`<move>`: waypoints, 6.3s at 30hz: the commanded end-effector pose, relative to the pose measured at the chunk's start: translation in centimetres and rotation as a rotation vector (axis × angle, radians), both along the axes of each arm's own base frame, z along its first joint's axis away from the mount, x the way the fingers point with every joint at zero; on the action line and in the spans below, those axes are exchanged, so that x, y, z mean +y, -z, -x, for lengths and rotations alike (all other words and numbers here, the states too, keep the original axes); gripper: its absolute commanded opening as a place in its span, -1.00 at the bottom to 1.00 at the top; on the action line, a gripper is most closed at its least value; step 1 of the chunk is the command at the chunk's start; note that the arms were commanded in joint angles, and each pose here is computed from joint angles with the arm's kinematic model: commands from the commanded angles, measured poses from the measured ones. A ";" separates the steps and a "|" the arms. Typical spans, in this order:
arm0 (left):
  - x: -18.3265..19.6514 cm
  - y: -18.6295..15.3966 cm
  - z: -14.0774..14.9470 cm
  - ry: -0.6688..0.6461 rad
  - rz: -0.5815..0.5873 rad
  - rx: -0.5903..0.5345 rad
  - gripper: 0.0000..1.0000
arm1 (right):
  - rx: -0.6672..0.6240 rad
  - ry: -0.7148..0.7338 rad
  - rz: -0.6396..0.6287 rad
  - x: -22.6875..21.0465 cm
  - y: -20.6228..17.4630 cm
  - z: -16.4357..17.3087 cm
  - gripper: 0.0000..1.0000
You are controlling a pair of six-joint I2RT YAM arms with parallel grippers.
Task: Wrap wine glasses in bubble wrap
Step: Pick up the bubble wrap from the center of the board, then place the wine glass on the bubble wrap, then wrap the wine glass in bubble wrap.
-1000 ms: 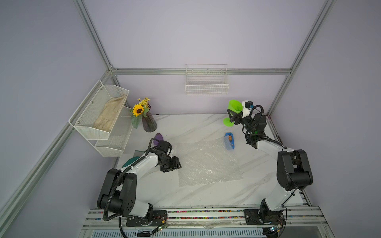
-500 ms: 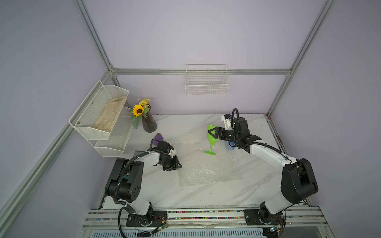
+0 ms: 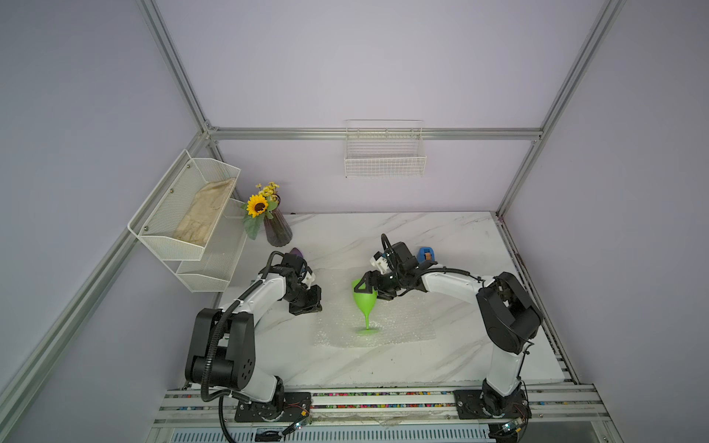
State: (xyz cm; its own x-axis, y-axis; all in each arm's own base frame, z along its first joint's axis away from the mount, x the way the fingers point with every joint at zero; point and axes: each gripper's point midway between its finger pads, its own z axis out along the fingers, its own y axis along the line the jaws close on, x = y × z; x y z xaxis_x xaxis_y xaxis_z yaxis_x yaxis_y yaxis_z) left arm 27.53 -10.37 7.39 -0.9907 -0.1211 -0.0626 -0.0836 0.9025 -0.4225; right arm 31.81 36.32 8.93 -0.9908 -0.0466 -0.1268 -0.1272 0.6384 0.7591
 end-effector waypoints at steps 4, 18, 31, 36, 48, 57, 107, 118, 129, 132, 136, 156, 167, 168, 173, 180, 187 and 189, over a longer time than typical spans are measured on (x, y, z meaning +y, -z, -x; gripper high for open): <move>0.6 -4.5 -0.6 0.066 -0.020 -0.059 -1.00 | 0.031 0.024 0.051 2.1 1.6 -1.6 0.17; 1.2 -6.0 -0.3 0.176 -0.071 -0.047 -1.00 | 0.059 0.031 0.013 3.3 0.9 -2.6 0.29; 1.9 -6.3 -0.8 0.198 -0.117 -0.054 -1.00 | 0.101 0.027 0.064 3.0 3.1 -2.7 0.31; 0.9 -7.4 -1.2 0.211 -0.057 -0.086 -1.00 | 0.078 -0.023 0.134 2.7 4.9 -2.9 0.40; -2.6 -10.1 -2.9 0.241 0.048 -0.141 -1.00 | 0.021 0.047 0.149 0.1 1.1 -3.7 0.94; -5.9 -10.1 -3.6 0.297 0.027 -0.127 -1.00 | 0.024 0.089 0.174 -3.6 0.5 -3.1 0.94; -21.3 -4.2 -3.2 0.509 0.160 0.031 -0.96 | -0.010 0.081 -0.278 -7.3 -2.3 -4.3 0.07; -20.8 -5.3 -3.4 0.503 0.137 -0.015 -0.72 | 0.003 0.089 -0.207 -7.4 -0.2 -4.1 -1.00; -14.3 -9.9 -5.9 0.293 -0.005 -0.187 0.10 | -0.038 0.106 0.039 -7.3 3.4 -4.3 -1.00; -12.1 -8.4 -5.6 0.223 -0.001 -0.153 0.19 | -0.050 0.109 0.081 -6.9 3.8 -4.4 -1.00; -11.4 -6.4 -4.9 0.175 0.063 -0.134 0.60 | -0.042 0.104 0.156 -6.8 5.0 -4.1 -1.00; -15.0 -1.9 -6.6 -0.082 0.410 -0.186 1.00 | 0.001 0.092 0.180 -6.2 6.3 -2.8 -1.00; -15.9 -0.3 -7.3 -0.104 0.469 -0.193 1.00 | 0.005 0.092 0.171 -6.0 6.1 -2.7 -1.00; -15.9 -0.1 -7.3 -0.107 0.463 -0.191 1.00 | 0.004 0.090 0.168 -5.9 6.0 -2.6 -1.00; -15.4 0.5 -7.2 -0.118 0.426 -0.180 0.82 | -0.010 0.074 0.148 -5.1 5.2 -2.4 -1.00; -14.1 0.6 -6.6 -0.059 0.287 -0.155 0.53 | -0.029 0.093 0.157 -5.3 4.1 -2.4 -0.84; -11.8 0.3 -5.6 0.053 0.067 -0.086 0.47 | -0.035 0.076 0.190 -5.6 3.4 -1.7 -0.04; -11.0 0.4 -5.2 0.093 0.001 -0.051 0.47 | -0.051 0.083 0.222 -6.2 3.0 -1.7 0.04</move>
